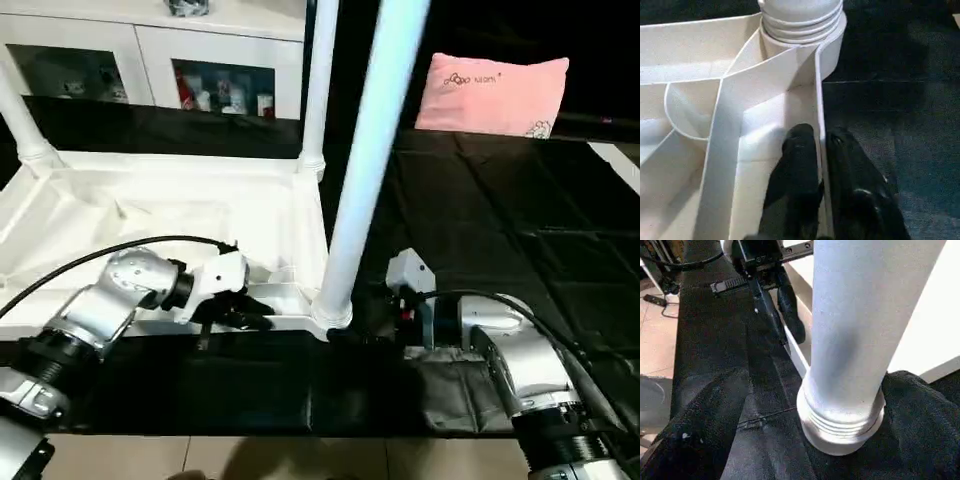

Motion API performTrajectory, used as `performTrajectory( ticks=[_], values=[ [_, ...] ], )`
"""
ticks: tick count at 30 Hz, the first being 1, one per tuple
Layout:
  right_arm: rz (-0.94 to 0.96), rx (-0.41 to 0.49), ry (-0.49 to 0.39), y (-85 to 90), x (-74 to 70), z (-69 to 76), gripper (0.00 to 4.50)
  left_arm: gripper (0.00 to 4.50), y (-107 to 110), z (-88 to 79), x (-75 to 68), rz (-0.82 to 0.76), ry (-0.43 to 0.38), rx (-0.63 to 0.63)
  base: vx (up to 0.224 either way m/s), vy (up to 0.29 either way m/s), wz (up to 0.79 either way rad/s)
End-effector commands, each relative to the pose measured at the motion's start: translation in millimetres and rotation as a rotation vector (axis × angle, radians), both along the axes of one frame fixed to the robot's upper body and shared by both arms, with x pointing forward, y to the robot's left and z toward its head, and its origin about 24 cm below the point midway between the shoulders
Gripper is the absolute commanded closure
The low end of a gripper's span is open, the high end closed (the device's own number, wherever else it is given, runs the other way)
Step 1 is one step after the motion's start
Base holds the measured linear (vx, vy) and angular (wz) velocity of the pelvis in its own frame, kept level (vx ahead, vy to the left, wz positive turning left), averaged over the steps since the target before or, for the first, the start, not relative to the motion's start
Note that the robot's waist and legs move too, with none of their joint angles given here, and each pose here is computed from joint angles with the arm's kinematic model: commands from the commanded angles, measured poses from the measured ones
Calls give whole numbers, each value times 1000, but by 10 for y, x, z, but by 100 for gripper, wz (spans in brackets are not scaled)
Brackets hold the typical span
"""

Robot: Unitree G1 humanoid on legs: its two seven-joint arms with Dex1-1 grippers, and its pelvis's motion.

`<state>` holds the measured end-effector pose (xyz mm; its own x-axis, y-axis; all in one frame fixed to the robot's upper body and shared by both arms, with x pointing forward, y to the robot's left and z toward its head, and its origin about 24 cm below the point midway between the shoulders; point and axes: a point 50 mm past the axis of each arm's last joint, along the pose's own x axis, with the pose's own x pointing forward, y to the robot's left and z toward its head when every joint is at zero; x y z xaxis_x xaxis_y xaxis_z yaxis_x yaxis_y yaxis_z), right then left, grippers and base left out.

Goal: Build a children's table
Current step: Rotate leg to tighten

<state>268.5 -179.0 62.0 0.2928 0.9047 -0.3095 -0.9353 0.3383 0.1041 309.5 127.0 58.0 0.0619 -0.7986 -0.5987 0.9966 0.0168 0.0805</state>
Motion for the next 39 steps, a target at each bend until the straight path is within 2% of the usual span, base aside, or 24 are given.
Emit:
performTrajectory(
  ticks=[1,6,11,15,19,22,24,25,28,29,39],
  values=[
    [7,7,-27,-12,4,60,0,435,-12,13,42,13,-15,11,0,0,0],
    [10,5,-28,-13,11,68,0,445,-17,9,31,-5,4,0,0,0,0],
    [39,-23,-33,-16,61,78,0,445,-9,22,-44,-98,51,2,0,0,0],
    [46,-38,-38,-22,102,80,0,445,-5,24,-77,-143,56,26,0,0,0],
    [129,-24,3,6,135,89,0,445,-21,19,-130,-223,61,56,0,0,0],
    [189,-17,34,39,135,88,40,450,-24,18,-133,-233,61,61,0,0,0],
    [199,-18,38,45,137,87,49,450,-26,19,-132,-234,60,61,0,0,0],
    [199,-18,38,45,137,87,74,450,-26,19,-132,-234,60,61,0,0,0],
    [214,-19,43,57,146,83,83,450,-27,20,-131,-234,59,59,0,0,0],
    [236,-19,53,82,168,71,117,450,-28,22,-132,-231,60,55,0,0,0],
    [284,-12,86,113,193,48,180,450,-6,23,-131,-222,64,54,0,0,0]
  ],
)
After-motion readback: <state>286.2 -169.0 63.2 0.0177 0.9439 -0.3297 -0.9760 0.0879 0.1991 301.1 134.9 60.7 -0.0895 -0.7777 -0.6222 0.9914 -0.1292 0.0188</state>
